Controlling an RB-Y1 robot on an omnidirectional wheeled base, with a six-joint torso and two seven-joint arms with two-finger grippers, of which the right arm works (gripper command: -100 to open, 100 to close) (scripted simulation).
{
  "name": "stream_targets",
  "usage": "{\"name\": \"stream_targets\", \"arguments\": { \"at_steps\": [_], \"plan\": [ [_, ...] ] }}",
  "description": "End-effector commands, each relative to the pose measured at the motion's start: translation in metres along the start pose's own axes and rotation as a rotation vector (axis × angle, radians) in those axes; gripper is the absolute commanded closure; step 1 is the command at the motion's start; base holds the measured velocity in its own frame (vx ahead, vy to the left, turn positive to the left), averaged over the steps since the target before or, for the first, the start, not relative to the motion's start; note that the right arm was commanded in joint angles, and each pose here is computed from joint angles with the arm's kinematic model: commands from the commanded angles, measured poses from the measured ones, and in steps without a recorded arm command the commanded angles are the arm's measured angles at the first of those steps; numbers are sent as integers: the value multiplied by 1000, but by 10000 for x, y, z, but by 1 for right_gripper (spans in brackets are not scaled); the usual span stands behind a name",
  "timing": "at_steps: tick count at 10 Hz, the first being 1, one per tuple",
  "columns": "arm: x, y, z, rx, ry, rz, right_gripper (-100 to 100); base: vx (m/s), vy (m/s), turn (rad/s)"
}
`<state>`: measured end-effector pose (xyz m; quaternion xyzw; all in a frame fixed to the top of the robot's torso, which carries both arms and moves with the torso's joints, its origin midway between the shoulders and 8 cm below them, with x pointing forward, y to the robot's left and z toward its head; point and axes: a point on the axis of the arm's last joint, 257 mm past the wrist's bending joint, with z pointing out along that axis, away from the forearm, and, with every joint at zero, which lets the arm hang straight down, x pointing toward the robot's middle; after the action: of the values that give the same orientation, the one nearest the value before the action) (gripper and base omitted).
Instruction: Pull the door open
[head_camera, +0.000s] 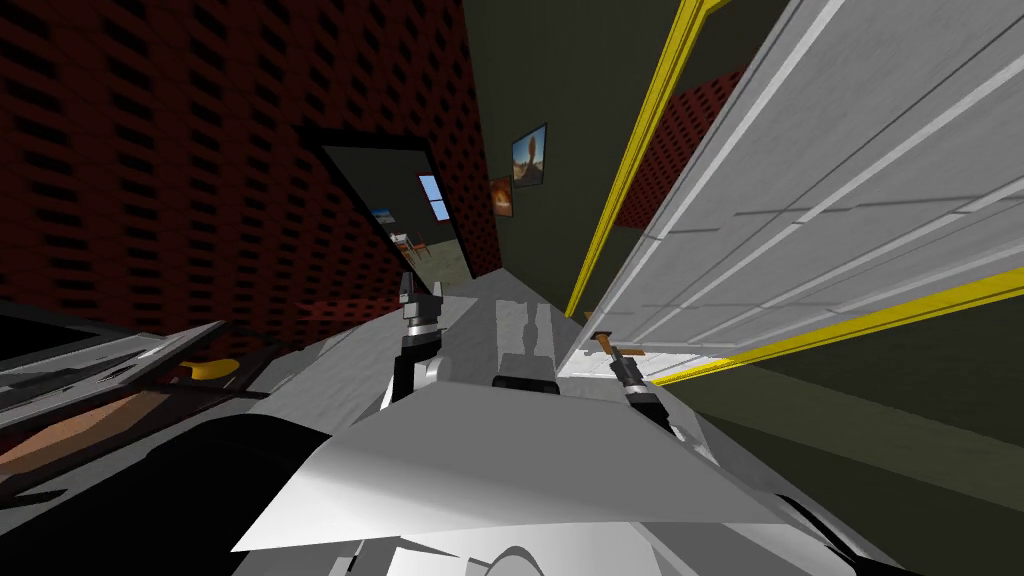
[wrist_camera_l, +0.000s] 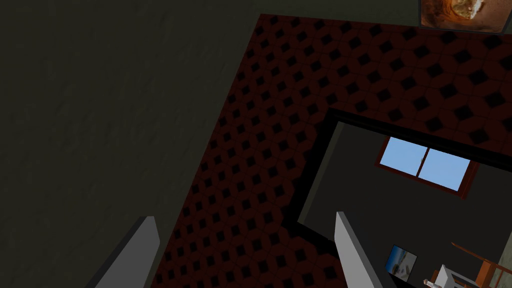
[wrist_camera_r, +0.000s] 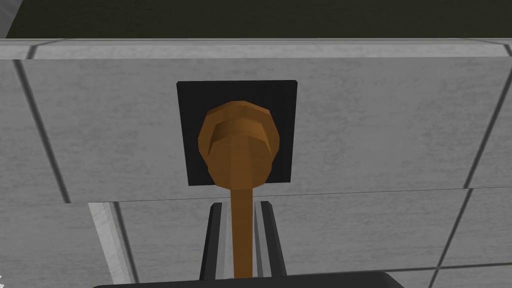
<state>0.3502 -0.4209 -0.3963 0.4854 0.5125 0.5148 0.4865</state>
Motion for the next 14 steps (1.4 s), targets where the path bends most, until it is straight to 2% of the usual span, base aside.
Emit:
{"name": "stream_targets", "arguments": {
  "at_steps": [1,3,6,7,8,10,11,12,14],
  "plan": [
    [68,-17,120,0,0,2,100,-146,-81,115],
    [124,-17,278,-1,-6,2,100,-197,-96,162],
    [124,-17,278,-1,-6,2,100,-68,-17,0],
    [169,-15,397,-2,-10,1,100,-103,-44,85],
    [185,-14,436,-2,-11,1,100,-140,-73,151],
    [185,-14,436,-2,-11,1,100,-73,-33,24],
    [232,-9,551,-1,-14,1,100,-102,-52,86],
    [248,-7,587,-1,-15,1,100,-171,-72,132],
    [248,-7,587,-1,-15,1,100,-81,-29,11]
  ]
}}
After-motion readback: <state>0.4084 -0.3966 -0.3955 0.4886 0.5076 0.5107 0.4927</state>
